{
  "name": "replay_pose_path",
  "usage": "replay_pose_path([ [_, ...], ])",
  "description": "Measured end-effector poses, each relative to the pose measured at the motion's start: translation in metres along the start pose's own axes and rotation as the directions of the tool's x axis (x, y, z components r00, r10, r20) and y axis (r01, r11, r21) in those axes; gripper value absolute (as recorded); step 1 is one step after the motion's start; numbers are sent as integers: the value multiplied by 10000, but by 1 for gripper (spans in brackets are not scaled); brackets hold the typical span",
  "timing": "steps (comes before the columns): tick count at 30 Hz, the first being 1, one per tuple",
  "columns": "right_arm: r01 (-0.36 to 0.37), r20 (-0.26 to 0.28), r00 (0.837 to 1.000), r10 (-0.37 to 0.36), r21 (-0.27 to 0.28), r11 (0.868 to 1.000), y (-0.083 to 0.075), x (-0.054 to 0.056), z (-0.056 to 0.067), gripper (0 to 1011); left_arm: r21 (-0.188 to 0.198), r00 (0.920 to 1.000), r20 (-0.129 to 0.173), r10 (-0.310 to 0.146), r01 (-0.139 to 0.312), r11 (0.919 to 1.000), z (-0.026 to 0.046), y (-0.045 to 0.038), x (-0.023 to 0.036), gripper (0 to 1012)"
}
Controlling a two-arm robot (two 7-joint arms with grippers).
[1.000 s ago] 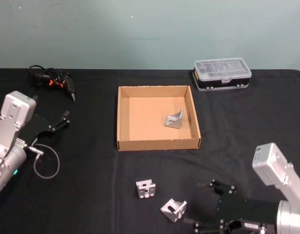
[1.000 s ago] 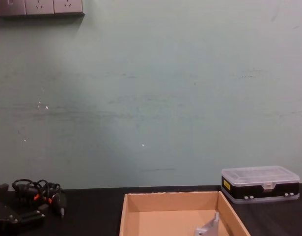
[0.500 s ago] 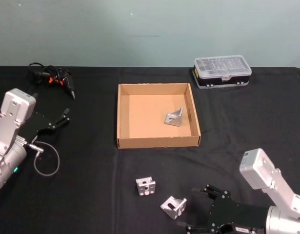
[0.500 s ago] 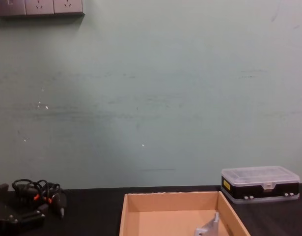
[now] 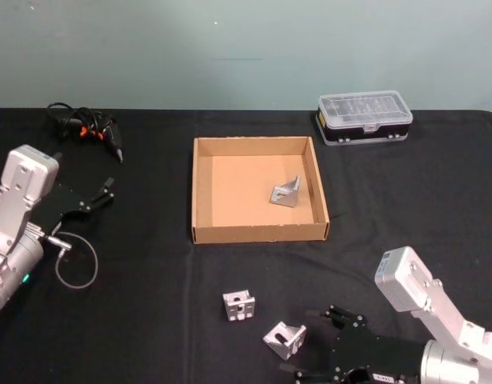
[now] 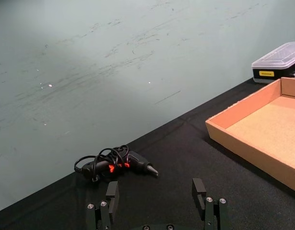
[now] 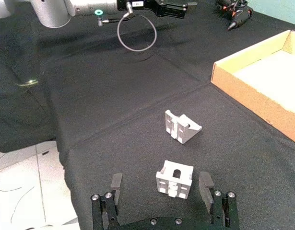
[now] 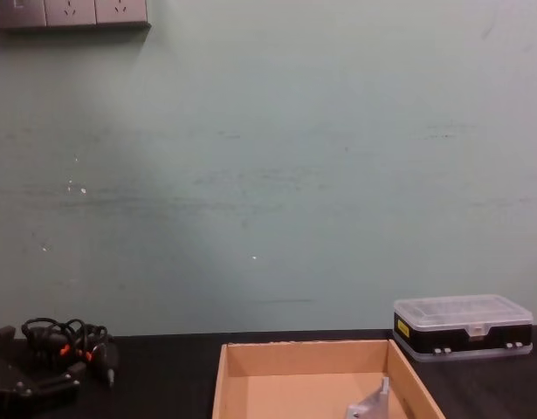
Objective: Use one hand to pick up the angle iron from the table and place it into the box.
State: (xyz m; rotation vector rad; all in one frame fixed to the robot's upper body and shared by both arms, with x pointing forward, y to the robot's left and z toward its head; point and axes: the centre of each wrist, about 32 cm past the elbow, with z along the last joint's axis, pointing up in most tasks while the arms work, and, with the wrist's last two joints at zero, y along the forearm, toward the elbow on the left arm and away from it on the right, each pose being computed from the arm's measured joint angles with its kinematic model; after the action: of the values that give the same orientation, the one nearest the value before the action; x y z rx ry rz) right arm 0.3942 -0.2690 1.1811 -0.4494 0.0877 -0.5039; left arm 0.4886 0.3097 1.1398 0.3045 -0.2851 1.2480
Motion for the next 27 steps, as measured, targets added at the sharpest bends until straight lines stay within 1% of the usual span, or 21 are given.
replay_pose_path([
  [14, 170, -207, 9996, -172, -92, 9998, 100, -19, -37, 1003, 0, 10000, 0, 0, 0, 10000, 0, 0, 0, 1000],
  [27, 256, -264, 9993, -259, -99, 9996, 168, -35, -57, 1003, 0, 10000, 0, 0, 0, 10000, 0, 0, 0, 1000],
])
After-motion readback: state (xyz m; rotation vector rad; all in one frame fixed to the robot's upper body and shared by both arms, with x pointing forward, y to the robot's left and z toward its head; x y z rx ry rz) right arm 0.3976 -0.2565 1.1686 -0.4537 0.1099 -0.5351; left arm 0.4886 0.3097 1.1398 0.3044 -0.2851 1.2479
